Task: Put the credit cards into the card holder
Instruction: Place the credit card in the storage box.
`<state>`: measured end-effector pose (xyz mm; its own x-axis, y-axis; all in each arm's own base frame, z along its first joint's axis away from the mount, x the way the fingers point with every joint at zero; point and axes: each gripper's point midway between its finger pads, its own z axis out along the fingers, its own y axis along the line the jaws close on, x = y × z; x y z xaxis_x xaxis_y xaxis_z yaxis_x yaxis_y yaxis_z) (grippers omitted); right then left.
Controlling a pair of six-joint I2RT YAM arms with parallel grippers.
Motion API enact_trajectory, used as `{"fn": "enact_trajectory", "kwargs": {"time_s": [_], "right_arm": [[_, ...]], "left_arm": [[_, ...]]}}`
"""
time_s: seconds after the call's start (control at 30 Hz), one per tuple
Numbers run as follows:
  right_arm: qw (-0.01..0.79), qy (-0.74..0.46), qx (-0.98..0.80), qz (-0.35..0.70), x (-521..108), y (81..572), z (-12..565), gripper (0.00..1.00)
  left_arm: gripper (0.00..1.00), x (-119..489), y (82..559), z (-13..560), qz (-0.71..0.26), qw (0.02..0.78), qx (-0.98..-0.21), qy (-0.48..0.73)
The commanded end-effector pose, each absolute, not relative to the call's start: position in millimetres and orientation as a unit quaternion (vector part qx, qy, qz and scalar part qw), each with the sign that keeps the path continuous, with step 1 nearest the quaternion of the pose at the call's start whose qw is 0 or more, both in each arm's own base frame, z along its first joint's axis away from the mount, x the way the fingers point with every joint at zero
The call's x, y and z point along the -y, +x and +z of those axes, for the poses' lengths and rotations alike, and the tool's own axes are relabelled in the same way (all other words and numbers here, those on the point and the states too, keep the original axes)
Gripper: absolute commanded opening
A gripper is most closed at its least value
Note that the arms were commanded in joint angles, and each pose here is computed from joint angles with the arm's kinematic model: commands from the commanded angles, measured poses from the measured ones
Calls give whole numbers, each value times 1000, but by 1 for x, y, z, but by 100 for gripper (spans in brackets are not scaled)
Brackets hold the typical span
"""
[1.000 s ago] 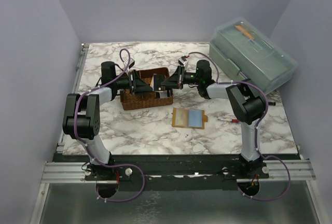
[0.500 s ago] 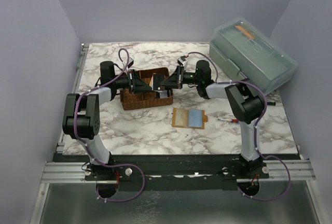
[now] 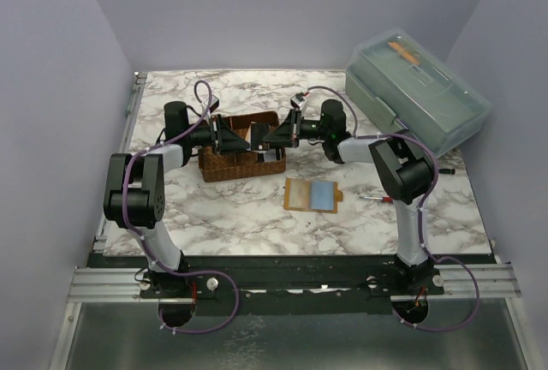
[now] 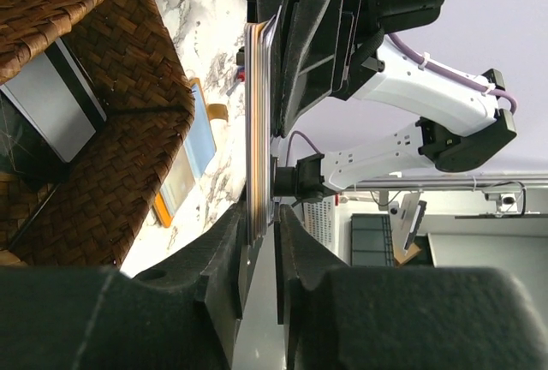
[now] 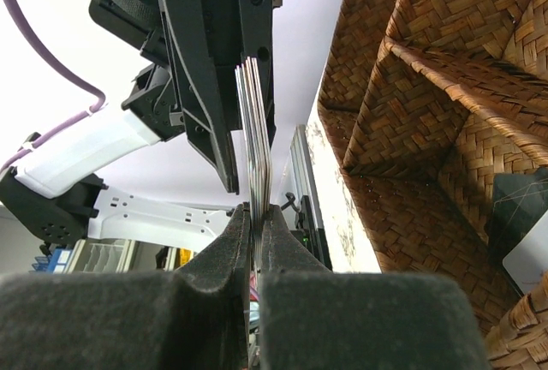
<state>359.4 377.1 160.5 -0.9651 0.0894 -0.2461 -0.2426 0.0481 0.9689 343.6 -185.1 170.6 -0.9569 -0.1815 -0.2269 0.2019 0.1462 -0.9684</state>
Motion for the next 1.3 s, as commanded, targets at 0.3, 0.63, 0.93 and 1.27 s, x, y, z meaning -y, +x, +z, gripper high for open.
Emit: {"fn": "enact_trajectory", "kwargs": {"time_s": [0.3, 0.63, 0.93, 1.27], "right_arm": [[100, -71, -718, 685, -384, 351, 150, 7], [104, -68, -723, 679, -382, 350, 141, 28], [109, -70, -730, 671, -384, 354, 137, 34], [109, -59, -749, 651, -382, 356, 126, 14]], "left_arm": [[0, 171, 349, 165, -645, 174, -744, -8], [0, 164, 352, 157, -641, 173, -747, -31], [0, 163, 351, 157, -642, 171, -747, -31], [0, 162, 353, 157, -640, 175, -747, -34]]}}
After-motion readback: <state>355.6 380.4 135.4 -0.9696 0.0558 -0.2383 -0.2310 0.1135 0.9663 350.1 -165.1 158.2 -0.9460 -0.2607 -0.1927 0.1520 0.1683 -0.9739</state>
